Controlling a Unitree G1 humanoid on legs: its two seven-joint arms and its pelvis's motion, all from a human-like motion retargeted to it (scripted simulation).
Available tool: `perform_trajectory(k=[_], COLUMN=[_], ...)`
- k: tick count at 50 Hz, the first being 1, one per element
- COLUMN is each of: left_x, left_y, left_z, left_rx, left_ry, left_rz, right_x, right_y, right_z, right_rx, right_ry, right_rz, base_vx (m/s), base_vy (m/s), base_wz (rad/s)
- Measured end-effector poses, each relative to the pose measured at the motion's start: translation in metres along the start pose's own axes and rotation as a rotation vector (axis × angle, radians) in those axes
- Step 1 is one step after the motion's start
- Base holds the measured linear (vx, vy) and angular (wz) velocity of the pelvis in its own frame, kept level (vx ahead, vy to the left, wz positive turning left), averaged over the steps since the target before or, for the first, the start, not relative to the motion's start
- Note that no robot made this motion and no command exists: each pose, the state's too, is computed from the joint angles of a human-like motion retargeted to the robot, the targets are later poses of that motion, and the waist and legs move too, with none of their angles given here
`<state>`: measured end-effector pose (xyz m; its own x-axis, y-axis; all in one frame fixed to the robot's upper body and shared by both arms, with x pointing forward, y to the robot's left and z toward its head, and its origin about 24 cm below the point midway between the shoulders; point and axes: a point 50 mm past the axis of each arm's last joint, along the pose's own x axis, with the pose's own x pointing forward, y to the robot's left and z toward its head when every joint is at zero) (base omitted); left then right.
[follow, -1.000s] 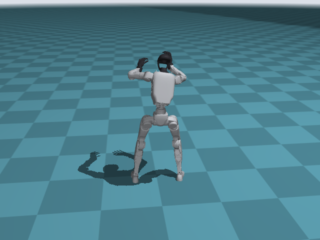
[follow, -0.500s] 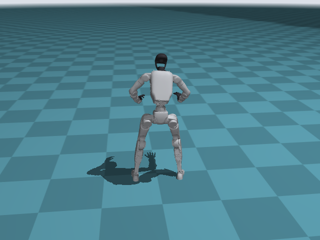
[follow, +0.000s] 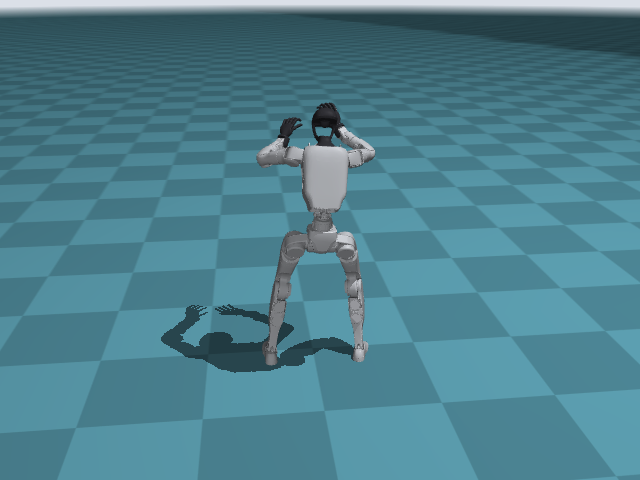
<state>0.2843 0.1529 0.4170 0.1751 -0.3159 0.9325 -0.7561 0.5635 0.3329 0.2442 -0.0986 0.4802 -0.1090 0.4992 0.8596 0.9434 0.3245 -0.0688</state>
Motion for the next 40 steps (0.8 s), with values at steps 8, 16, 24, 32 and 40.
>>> perform_trajectory(k=[8,16,24,32,40], left_x=[0.064,-0.035,-0.200,-0.262,-0.125], left_y=[-0.066,-0.135,-0.064,0.075,0.086], left_z=[-0.037,-0.034,-0.034,0.001,0.015], left_rx=[0.192,-0.087,-0.103,0.057,0.112], left_ry=[0.416,0.462,0.426,0.427,-0.040], left_rz=[-0.223,-0.413,-0.335,-0.205,0.031], right_x=[-0.002,-0.117,-0.271,-0.281,-0.152], right_y=[0.108,0.130,0.040,-0.119,-0.124], right_z=[0.001,-0.007,0.000,-0.025,-0.044], right_rx=[0.001,0.239,0.253,-0.031,-0.199], right_ry=[0.204,0.482,0.632,0.505,0.098], right_rz=[0.544,0.539,0.394,0.324,0.208], base_vx=[-0.06,0.01,0.09,0.14,0.00], base_vy=[-0.03,0.00,0.00,0.01,0.00], base_wz=[0.12,0.01,0.00,-0.18,0.02])
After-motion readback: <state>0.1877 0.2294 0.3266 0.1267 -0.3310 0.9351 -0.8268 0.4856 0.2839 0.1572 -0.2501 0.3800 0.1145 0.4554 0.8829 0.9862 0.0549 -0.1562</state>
